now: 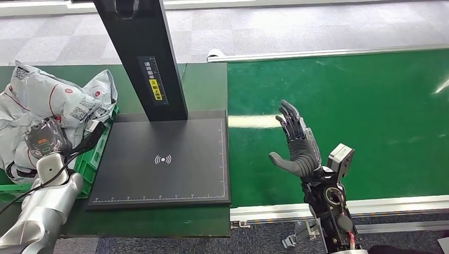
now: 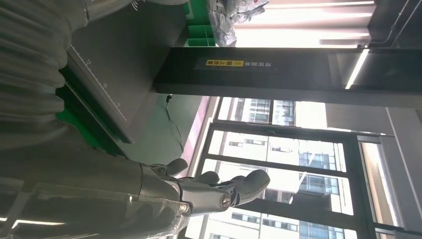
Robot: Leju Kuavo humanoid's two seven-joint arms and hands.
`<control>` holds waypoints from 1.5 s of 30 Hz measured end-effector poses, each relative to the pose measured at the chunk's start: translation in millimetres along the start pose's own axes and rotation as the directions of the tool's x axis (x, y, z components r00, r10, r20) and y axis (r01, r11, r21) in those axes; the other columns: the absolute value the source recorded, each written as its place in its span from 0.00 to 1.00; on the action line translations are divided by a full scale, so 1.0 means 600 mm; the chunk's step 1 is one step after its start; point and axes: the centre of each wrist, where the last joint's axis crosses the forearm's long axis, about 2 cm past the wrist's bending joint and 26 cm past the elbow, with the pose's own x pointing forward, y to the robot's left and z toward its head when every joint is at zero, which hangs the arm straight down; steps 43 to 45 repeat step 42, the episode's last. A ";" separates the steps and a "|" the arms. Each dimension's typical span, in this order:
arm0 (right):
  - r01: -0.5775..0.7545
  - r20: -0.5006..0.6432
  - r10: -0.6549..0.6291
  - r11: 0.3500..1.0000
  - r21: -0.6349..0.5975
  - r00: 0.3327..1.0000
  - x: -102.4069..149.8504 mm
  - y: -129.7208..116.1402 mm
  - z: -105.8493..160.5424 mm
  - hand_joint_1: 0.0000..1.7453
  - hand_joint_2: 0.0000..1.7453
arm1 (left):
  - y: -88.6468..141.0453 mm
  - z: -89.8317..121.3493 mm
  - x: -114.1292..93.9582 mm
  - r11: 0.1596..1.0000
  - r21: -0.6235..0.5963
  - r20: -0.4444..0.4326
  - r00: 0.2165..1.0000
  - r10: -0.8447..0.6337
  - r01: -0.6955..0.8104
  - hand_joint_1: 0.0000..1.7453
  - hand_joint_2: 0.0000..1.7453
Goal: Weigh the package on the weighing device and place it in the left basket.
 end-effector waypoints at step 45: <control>0.058 0.001 -0.058 0.998 -0.007 0.998 -0.011 0.018 -0.041 0.00 1.00 | 0.331 0.067 -0.020 0.282 0.681 0.612 0.736 0.289 -0.676 0.00 0.00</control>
